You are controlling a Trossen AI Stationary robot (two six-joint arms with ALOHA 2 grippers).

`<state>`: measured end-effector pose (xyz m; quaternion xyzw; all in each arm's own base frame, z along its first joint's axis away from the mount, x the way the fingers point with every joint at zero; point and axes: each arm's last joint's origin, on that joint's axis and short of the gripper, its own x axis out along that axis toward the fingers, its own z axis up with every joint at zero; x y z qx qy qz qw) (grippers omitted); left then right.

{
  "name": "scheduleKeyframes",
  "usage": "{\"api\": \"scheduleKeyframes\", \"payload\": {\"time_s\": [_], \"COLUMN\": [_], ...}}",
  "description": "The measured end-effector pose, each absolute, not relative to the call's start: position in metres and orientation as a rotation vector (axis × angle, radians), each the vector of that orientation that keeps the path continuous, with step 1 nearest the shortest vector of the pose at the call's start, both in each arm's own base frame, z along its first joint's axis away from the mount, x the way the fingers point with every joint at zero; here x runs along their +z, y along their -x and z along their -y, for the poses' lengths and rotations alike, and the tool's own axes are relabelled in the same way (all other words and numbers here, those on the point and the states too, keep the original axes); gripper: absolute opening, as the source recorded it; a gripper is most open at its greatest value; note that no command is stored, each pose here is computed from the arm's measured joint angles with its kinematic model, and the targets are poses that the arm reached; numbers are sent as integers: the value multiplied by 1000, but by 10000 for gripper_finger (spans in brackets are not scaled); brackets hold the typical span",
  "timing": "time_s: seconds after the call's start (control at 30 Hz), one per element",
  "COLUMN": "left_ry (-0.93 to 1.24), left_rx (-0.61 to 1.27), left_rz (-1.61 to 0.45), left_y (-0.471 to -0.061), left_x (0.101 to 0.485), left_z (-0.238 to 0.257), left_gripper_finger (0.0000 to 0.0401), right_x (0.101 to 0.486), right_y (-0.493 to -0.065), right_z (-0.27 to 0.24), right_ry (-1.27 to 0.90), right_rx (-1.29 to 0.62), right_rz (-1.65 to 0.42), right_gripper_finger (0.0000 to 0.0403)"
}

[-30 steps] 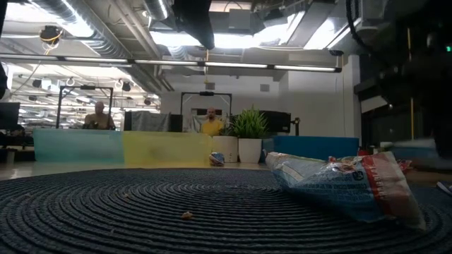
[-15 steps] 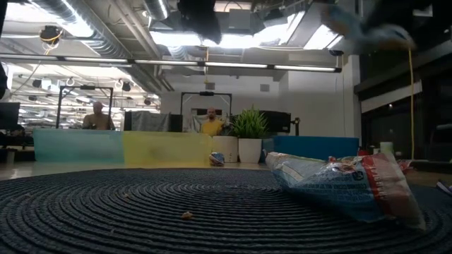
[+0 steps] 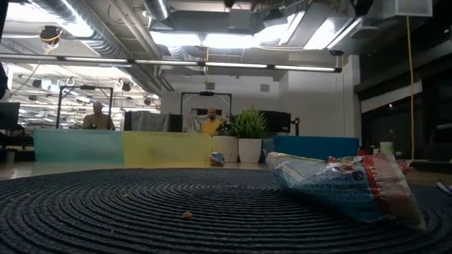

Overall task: Pick and place Granola Bars by type
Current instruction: Put the green granola bar into the yellow bin

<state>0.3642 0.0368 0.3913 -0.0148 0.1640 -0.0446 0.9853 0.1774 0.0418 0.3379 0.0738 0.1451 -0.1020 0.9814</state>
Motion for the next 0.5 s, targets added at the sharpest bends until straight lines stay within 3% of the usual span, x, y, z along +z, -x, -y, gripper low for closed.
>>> {"api": "scheduleKeyframes", "payload": {"time_s": [0.17,0.5], "left_ry": [51,73], "left_rx": [-211,-140], "left_rz": [-267,-262], "left_y": [-365,-367], "left_x": [397,397], "left_z": [-35,-38], "left_gripper_finger": [102,267], "right_x": [339,335], "right_y": [-191,-219], "right_z": [-35,-29], "right_ry": [-130,-126], "right_rx": [-193,-86], "right_rz": [-262,-228], "right_gripper_finger": [33,33]}}
